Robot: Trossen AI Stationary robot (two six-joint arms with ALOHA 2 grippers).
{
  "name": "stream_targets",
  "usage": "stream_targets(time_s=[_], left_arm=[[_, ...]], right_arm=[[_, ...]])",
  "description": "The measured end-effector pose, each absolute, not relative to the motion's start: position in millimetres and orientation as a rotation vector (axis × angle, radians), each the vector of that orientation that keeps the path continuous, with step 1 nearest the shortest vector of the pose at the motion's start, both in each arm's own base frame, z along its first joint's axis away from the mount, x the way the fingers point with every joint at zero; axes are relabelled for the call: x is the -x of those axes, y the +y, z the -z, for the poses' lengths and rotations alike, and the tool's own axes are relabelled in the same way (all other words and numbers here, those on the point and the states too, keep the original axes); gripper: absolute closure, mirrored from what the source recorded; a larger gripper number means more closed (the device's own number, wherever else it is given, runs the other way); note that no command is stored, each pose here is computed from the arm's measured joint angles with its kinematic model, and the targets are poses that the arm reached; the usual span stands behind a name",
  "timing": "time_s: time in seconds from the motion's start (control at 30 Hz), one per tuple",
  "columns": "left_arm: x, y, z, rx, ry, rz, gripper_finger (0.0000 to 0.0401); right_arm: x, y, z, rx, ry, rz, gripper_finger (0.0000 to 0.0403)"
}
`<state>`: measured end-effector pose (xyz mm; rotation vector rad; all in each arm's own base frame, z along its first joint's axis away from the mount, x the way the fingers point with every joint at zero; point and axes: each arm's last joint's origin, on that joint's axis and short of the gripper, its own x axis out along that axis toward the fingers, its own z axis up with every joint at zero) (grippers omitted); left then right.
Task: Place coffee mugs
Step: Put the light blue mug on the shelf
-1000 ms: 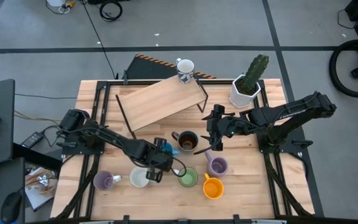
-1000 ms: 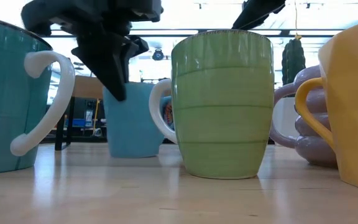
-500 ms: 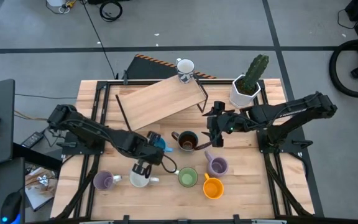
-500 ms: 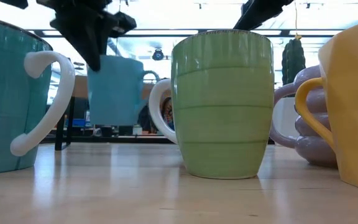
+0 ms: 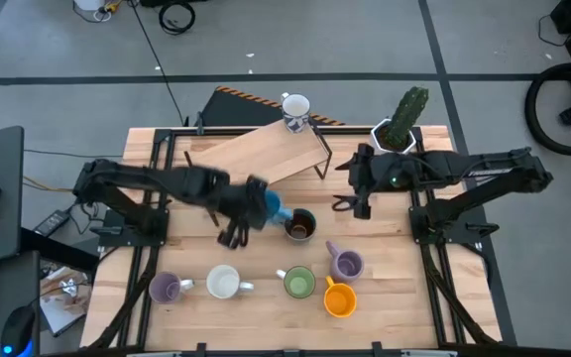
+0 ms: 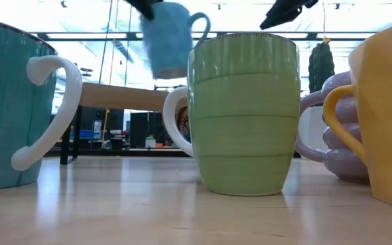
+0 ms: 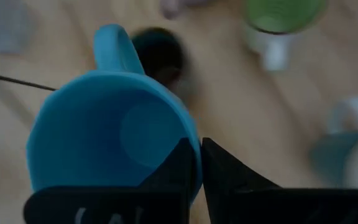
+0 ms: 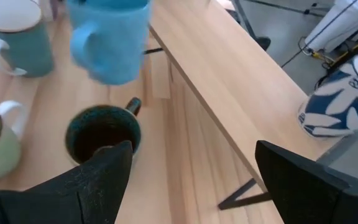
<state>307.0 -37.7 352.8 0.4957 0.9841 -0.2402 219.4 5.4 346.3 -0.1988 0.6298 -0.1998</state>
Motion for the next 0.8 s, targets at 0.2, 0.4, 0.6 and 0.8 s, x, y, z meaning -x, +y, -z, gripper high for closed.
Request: stream_targets(time_s=[0.2, 0.4, 0.6, 0.8], left_arm=[[-313.2, 13.3, -373.8, -0.615, 0.902, 0.178, 0.0377], [-318.7, 57.9, -374.7, -0.847, 0.855, 0.201, 0.0377], [-326.5, 95.7, -370.3, -0.901, 0.757, 0.248, 0.0377], [-329.2, 122.9, -354.8, -0.845, 0.816, 0.233, 0.0377]], right_arm=[[-219.8, -6.9, -346.5, 0.205, 0.636, 0.209, 0.0056], [-221.1, -18.3, -349.1, 0.238, 0.615, 0.245, 0.0056], [-222.8, -28.2, -353.8, 0.235, 0.564, 0.237, 0.0056], [-228.1, -33.1, -351.2, 0.172, 0.546, 0.251, 0.0056]])
